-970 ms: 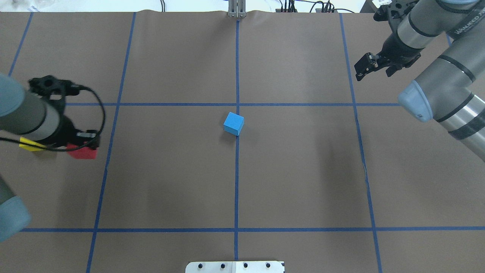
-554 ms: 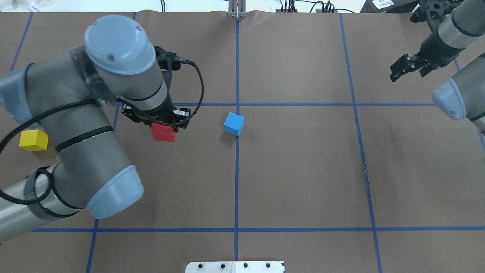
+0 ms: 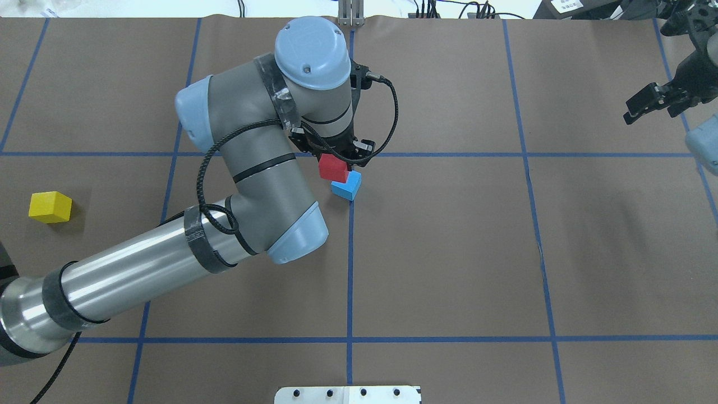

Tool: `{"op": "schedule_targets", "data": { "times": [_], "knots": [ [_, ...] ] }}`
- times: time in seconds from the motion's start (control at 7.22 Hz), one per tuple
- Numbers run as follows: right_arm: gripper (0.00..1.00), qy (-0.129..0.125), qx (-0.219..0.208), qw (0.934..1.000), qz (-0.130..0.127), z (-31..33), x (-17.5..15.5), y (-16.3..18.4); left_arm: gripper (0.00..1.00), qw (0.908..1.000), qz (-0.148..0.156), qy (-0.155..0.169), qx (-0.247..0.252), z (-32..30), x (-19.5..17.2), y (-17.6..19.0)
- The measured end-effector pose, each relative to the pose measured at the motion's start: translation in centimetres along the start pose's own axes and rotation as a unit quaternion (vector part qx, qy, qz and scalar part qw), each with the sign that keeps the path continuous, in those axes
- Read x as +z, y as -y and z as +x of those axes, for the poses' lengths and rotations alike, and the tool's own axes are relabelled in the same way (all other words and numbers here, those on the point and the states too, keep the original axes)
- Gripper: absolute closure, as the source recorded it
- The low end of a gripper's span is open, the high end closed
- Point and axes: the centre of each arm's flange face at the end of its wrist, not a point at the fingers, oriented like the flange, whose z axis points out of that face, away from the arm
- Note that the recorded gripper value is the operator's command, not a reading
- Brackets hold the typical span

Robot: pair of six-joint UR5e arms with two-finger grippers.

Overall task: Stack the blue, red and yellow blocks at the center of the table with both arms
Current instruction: 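Carry the red cube with the left gripper onto the blue cube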

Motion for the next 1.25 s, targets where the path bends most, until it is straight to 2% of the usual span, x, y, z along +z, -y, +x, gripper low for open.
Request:
{"op": "schedule_targets", "data": {
  "times": [0.28,0.55,1.25],
  "knots": [
    [0.01,-0.001,0.002,1.0000,-0.001,0.5,0.0,-0.2,1.00,0.9996,0.011,-0.012,0.021,1.0,2.6,1.9],
    [0.01,-0.001,0.003,1.0000,-0.001,0.6,0.1,-0.3,1.00,0.9986,0.012,-0.013,0.049,1.0,3.2,2.2],
    [0.01,-0.001,0.006,1.0000,-0.002,0.6,0.1,-0.2,1.00,0.9985,0.012,0.001,0.053,0.6,4.6,1.8]
  ]
}}
